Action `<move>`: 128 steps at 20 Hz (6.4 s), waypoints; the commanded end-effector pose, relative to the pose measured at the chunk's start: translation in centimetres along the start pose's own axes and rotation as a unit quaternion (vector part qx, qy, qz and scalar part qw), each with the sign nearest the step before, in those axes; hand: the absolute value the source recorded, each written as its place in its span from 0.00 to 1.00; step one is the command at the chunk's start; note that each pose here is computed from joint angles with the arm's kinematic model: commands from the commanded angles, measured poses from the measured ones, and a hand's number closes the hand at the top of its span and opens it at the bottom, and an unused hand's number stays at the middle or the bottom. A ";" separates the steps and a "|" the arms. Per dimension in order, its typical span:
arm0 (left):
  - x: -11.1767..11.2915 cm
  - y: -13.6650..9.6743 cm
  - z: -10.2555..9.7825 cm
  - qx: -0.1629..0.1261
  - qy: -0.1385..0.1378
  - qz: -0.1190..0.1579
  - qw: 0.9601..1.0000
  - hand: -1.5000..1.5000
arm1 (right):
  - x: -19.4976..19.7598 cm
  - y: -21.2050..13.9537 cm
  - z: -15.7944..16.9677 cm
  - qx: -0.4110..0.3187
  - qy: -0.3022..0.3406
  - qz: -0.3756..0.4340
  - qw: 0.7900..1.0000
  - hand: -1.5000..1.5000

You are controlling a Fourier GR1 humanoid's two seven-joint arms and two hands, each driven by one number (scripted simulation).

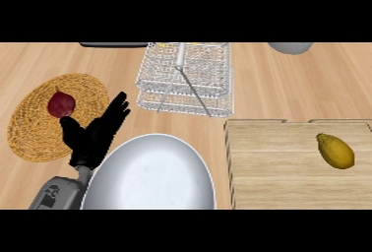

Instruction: Pick the lemon from the tray and place it in the tiered basket

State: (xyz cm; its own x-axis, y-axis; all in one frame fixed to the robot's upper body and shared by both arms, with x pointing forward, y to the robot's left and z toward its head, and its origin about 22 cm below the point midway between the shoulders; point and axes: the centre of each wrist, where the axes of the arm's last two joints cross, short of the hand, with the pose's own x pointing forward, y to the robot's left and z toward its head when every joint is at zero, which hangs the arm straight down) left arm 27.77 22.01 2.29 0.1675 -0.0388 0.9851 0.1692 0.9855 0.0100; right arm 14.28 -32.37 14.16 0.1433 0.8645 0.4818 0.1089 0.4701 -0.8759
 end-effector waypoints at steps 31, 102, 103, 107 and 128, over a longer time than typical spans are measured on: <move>-0.6 0.3 0.0 0.005 0.000 -0.001 1.000 0.50 | -6.2 8.3 -2.4 -0.008 0.060 0.021 0.998 0.00; 1.0 1.2 -0.7 -0.001 0.000 -0.010 1.000 0.50 | 24.6 1.6 2.2 -0.194 0.027 -0.030 0.980 1.00; -0.5 0.2 -0.4 -0.011 0.011 -0.002 1.000 0.50 | 25.1 1.6 2.0 -0.180 0.023 -0.031 0.983 1.00; -0.1 -0.2 -1.7 -0.006 0.010 0.002 1.000 0.50 | 27.3 0.8 -1.2 -0.181 0.023 -0.016 0.983 1.00; 1.9 -1.7 -1.0 -0.025 -0.003 -0.005 1.000 0.50 | 35.8 1.9 -18.4 -0.138 0.060 -0.094 0.984 1.00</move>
State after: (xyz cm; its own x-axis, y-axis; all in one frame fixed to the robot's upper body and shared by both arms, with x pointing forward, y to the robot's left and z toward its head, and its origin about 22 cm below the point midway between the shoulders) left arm 28.82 21.34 2.95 0.1650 -0.0497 0.9850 0.2124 0.9771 0.0137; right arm 35.80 -5.42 31.40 0.1558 0.7923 0.5899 0.3951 0.4973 -0.7723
